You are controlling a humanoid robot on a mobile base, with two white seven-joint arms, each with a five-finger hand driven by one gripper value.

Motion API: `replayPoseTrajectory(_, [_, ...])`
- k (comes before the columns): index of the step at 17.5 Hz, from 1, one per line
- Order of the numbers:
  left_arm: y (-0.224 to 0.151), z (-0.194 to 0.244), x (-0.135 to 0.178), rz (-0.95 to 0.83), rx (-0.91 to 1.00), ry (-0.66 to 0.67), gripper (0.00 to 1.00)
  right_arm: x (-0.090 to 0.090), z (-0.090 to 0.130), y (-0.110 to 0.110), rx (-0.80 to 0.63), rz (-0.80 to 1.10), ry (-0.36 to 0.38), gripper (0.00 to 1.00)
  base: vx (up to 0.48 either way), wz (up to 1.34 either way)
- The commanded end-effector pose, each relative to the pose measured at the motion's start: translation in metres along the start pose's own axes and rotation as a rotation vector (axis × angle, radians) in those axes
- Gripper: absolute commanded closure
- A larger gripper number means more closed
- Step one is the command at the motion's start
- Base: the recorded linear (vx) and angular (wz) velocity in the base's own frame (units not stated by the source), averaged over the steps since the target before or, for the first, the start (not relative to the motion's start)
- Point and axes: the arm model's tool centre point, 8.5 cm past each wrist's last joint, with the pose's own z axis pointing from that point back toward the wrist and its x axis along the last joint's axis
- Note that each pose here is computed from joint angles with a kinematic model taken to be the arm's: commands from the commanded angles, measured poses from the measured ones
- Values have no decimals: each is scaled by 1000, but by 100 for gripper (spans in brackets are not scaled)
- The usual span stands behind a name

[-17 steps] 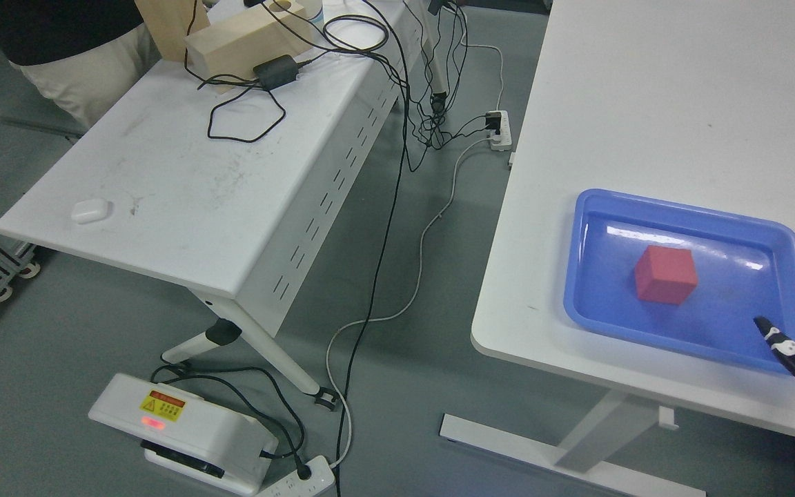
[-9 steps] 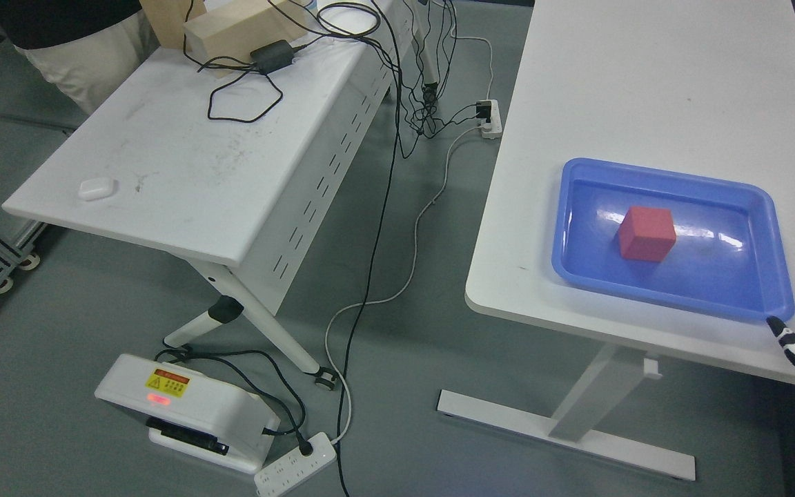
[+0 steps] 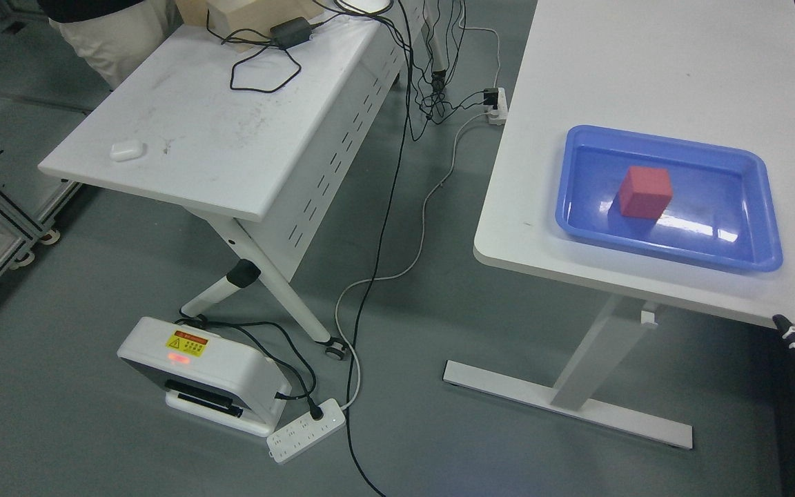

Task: Pick pink block from left shelf to tray
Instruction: 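Withdraw the right hand from the blue tray toward the robot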

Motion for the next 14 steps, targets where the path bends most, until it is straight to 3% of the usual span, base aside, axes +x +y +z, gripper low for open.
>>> replayPoseTrajectory(1, [11, 2, -5, -4, 17, 7, 0, 4, -4, -5, -2, 22, -10, 0, -110, 41])
replayPoseTrajectory(14, [11, 2, -5, -4, 17, 7, 0, 4, -6, -4, -1, 18, -6, 0, -18, -32])
